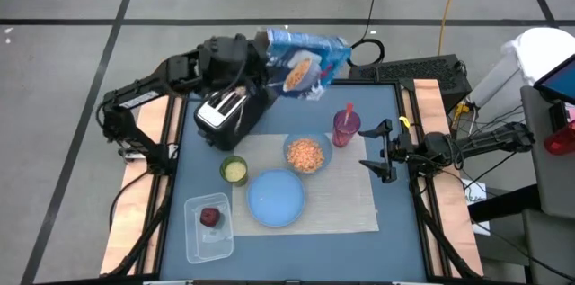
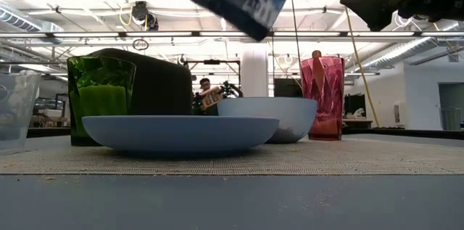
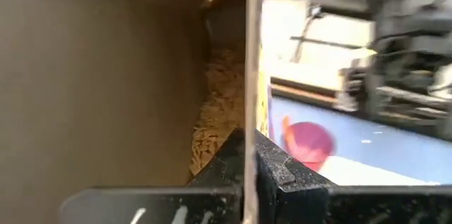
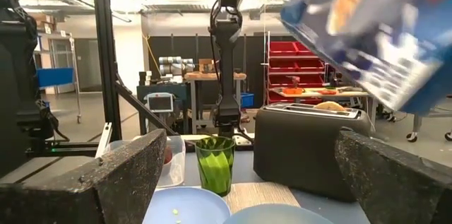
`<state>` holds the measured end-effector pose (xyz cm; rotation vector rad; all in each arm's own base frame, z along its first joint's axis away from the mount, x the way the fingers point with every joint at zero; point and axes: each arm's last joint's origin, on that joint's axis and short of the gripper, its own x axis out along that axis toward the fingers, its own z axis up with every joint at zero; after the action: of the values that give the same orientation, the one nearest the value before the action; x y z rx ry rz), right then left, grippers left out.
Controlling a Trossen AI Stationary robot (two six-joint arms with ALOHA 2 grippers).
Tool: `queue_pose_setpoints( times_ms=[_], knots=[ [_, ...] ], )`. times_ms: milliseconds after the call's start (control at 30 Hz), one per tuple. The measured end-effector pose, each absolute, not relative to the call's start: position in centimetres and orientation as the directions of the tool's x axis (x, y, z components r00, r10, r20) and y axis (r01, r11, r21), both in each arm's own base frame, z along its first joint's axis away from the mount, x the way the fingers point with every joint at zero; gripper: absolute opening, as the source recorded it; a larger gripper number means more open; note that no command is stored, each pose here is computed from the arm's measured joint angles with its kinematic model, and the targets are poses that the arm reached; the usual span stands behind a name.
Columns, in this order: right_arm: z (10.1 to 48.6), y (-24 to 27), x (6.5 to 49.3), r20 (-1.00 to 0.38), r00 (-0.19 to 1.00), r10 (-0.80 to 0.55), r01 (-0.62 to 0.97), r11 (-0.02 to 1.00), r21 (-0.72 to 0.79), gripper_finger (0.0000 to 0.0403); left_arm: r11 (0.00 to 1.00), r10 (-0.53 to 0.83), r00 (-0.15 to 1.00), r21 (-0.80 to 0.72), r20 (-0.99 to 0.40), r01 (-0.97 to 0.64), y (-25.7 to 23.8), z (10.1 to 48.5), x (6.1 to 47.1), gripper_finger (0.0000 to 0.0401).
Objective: Arrange a breakfast setting
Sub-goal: Pour the cereal into the light blue bowl
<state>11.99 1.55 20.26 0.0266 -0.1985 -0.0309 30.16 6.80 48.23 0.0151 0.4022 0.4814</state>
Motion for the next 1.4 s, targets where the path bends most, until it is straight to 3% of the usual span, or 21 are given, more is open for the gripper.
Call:
queue_pose_setpoints(
  times_ms=[367,900,1133,1400],
  knots=[
    [20.1,1.6,12.0,0.179,0.983,-0.032,0.028,0.999,0.026,0.0396,0.858,0.464,0.615,0.152,-0.637,-0.49,11.0,42.8,32.5,0.0003],
    [20.1,1.6,12.0,0.178,0.984,-0.032,0.028,0.999,0.026,0.0396,0.904,0.343,0.45,0.158,-0.825,-0.398,12.2,36.3,36.5,0.0003],
    [19.9,1.6,12.1,0.159,0.987,-0.032,0.029,0.999,0.022,0.0396,0.914,0.299,0.364,0.155,-0.882,-0.375,11.8,35.7,35.7,0.0003],
    [19.8,1.6,12.1,0.153,0.988,-0.032,0.029,0.999,0.02,0.0396,0.914,0.296,0.354,0.155,-0.887,-0.375,11.8,35.6,35.6,0.0003]
  ],
)
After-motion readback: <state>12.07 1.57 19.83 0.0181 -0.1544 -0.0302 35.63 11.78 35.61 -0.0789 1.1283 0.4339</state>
